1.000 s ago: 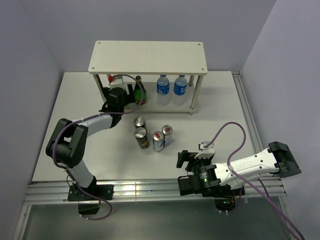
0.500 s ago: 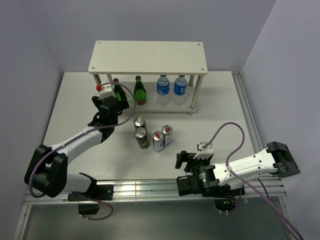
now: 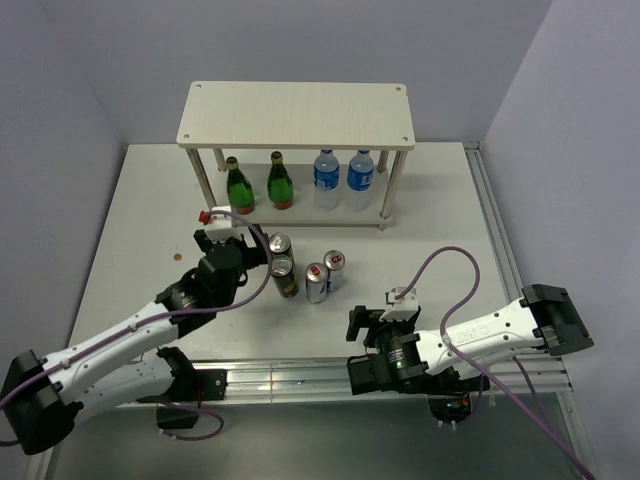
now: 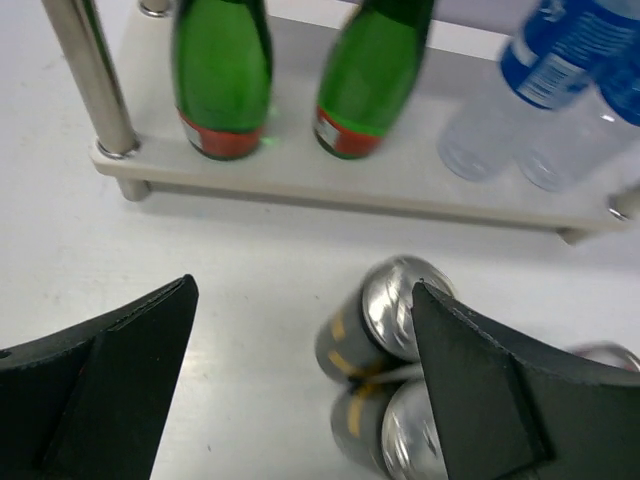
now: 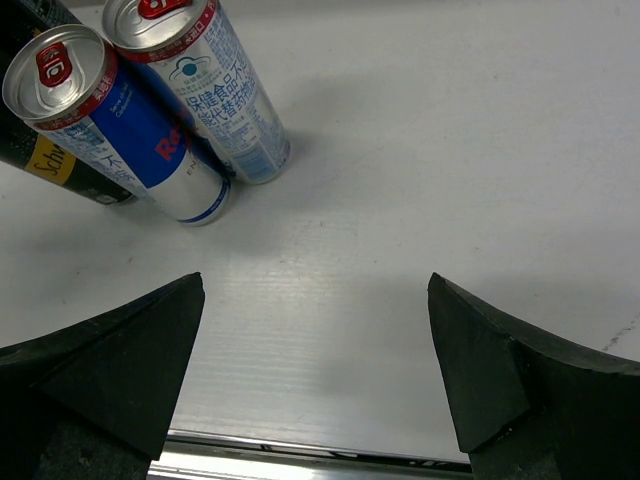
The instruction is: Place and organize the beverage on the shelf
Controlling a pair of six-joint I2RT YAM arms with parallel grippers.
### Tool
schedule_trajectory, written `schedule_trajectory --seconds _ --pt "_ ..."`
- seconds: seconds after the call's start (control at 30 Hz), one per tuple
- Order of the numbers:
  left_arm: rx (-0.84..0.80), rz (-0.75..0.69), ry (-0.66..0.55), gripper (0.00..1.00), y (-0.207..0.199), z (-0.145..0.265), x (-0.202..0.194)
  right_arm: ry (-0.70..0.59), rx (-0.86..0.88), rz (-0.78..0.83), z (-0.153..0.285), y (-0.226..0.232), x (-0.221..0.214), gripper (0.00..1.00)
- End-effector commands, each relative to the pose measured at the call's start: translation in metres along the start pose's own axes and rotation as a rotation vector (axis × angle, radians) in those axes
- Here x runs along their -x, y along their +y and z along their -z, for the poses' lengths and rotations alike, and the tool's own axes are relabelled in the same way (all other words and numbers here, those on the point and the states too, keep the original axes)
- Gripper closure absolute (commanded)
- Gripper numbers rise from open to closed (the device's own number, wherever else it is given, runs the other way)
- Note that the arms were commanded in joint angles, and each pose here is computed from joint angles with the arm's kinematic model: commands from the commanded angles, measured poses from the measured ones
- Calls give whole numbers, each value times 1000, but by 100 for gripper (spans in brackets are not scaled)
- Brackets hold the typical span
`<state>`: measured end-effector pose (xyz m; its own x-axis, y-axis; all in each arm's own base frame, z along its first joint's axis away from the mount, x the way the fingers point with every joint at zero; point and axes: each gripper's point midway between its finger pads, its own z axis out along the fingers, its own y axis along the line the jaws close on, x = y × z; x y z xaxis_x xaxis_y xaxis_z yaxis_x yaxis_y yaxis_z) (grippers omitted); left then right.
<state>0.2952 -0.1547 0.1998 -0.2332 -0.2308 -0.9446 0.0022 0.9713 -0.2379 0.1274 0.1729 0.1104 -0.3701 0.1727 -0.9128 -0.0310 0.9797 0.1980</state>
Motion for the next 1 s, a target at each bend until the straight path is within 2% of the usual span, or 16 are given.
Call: schedule_trajectory --seconds 0.0,0.23,0.3,0.4,0.7,0.8,0.97 --pt "-21 40 10 6 1 28 1 -6 32 -57 3 17 3 0" --pt "-234 35 55 6 -35 71 -2 3 22 -37 2 21 -5 0" --pt "-329 22 90 5 -50 80 -8 6 22 -38 2 24 -6 0" --pt "-376 7 128 5 -60 84 -19 7 18 -34 2 25 -7 0" --pt "-438 37 207 7 -75 92 -71 25 13 -46 2 18 -12 0" --pt "-400 5 240 7 -70 88 -94 27 10 -49 1 15 -13 0" --pt "-346 12 222 5 -66 75 -115 29 15 -58 1 15 -14 0"
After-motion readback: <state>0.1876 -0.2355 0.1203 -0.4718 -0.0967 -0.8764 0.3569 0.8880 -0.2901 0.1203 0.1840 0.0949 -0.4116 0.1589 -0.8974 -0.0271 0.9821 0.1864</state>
